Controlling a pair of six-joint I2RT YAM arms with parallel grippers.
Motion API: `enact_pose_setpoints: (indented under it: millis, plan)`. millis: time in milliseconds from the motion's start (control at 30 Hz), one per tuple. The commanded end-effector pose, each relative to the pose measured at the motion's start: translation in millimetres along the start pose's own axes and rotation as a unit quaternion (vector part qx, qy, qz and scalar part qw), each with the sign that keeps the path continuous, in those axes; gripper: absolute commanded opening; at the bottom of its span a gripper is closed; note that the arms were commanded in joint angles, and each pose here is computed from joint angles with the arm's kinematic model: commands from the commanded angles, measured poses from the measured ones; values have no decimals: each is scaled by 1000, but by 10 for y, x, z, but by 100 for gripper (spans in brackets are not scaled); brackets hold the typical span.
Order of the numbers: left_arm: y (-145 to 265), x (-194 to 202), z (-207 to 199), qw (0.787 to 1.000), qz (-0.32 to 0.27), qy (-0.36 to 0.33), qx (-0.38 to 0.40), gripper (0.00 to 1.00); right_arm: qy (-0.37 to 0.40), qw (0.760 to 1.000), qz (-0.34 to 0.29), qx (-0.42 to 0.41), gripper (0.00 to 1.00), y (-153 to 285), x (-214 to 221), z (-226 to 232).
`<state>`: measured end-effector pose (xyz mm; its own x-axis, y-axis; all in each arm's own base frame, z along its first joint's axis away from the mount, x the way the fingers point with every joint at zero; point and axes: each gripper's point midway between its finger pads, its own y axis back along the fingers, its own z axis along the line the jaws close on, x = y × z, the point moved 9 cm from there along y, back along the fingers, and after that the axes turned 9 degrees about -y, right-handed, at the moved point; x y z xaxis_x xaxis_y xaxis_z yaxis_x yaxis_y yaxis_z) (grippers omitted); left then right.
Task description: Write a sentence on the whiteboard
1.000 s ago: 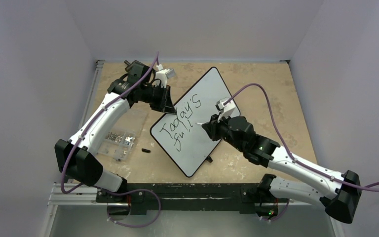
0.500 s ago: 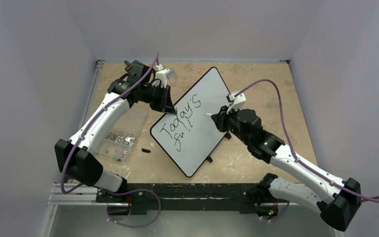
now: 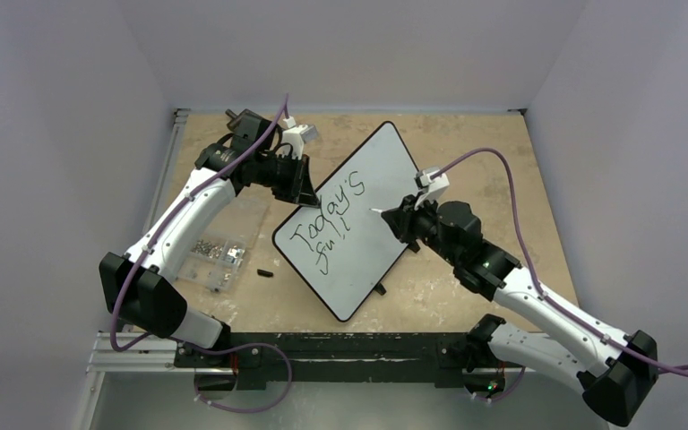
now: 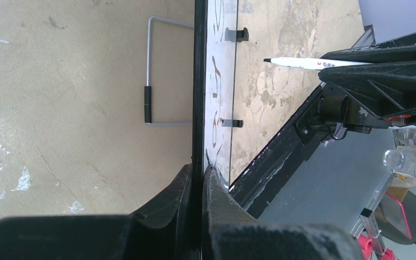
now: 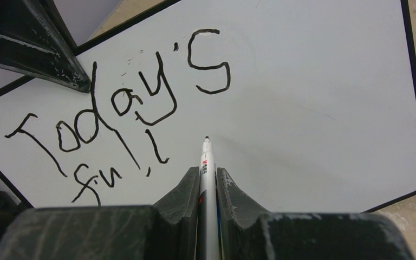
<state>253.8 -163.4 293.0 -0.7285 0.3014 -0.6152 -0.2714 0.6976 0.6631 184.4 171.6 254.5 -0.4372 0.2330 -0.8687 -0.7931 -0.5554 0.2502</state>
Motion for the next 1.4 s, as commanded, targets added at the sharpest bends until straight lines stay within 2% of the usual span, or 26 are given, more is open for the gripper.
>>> enact_pose_setpoints:
  millis: [0, 333, 633, 1367]
  plan:
    - [110, -42, 83, 997, -23, -27, -66, 0, -10, 999, -28, -33, 0, 85, -94, 64]
    - [105, -35, 96, 997, -21, -26, -72, 0, -9, 999, -21, -27, 0, 100, 6, 5]
    - [65, -24, 128, 997, -14, -21, -75, 0, 1, 998, -55, -28, 0, 76, -84, 14]
    - [84, -30, 102, 997, -20, -23, -71, 0, 4, 998, -46, -36, 0, -300, -131, 111]
